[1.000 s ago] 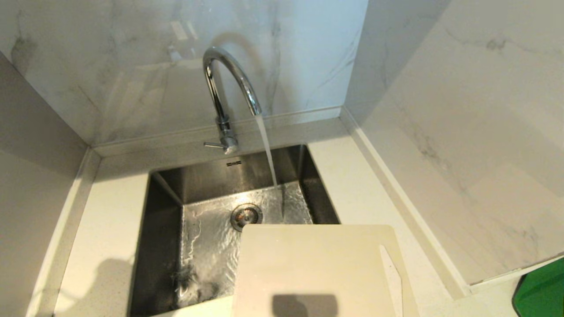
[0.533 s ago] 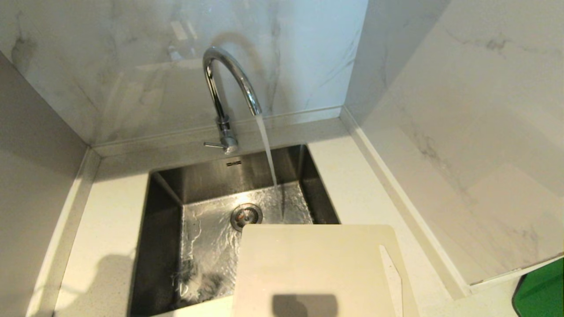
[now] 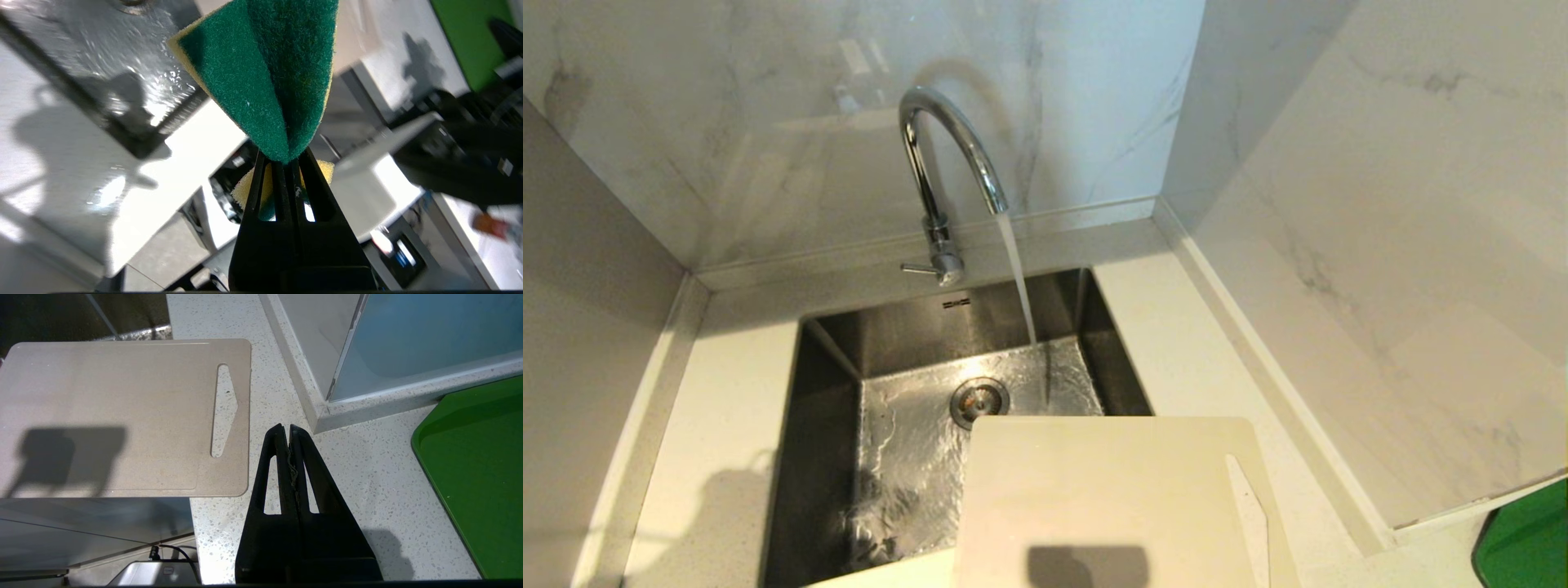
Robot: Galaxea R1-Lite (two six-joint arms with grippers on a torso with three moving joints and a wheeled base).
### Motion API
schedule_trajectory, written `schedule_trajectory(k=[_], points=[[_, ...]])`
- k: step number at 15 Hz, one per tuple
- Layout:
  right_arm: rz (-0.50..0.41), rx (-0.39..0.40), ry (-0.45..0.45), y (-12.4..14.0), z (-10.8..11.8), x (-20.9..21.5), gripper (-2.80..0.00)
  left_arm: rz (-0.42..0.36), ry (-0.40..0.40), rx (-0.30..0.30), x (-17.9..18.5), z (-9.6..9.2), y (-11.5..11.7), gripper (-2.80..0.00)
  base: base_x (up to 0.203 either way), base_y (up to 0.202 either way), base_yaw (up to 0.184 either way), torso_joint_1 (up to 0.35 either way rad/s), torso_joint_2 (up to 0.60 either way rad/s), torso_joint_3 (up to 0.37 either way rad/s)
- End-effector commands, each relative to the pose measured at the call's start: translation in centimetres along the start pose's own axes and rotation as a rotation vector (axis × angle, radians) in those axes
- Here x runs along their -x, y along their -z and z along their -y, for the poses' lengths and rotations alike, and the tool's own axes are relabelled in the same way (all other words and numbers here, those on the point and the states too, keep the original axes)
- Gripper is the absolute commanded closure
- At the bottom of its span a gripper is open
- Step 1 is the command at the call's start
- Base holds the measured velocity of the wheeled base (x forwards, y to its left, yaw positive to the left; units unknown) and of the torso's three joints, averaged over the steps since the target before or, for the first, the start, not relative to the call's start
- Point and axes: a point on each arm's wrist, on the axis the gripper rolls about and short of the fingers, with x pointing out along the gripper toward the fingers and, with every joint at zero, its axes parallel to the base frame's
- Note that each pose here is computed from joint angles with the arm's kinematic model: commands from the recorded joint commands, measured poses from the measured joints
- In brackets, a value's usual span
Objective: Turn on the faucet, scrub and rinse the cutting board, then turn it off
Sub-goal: Put down the cleaning cloth
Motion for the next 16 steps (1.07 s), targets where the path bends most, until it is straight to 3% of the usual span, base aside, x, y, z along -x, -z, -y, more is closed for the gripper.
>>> schedule_trajectory(k=[1,2,5,8,12,16], points=[[0.000,0.000,0.000,0.0,0.0,0.0,0.00,0.018,-0.100,0.016,-0.4,-0.3,-0.2,0.00,0.000,0.000,0.000,0.000,0.00,0.000],[0.000,0.000,0.000,0.0,0.0,0.0,0.00,0.014,-0.158,0.023,-0.9,-0.6,-0.1,0.00,0.000,0.000,0.000,0.000,0.00,0.000],[0.000,0.000,0.000,0.0,0.0,0.0,0.00,-0.061,-0.232,0.051,-2.9,-1.3,0.4,0.00,0.000,0.000,0.000,0.000,0.00,0.000],[0.000,0.000,0.000,0.0,0.0,0.0,0.00,-0.154,-0.274,0.030,-5.1,-2.0,0.3,0.00,0.000,0.000,0.000,0.000,0.00,0.000],[0.000,0.000,0.000,0.0,0.0,0.0,0.00,-0.251,-0.394,0.019,-9.0,-3.2,-0.8,0.00,0.000,0.000,0.000,0.000,0.00,0.000],[0.000,0.000,0.000,0.0,0.0,0.0,0.00,-0.303,-0.407,0.018,-12.9,-4.1,-2.2,0.00,0.000,0.000,0.000,0.000,0.00,0.000]])
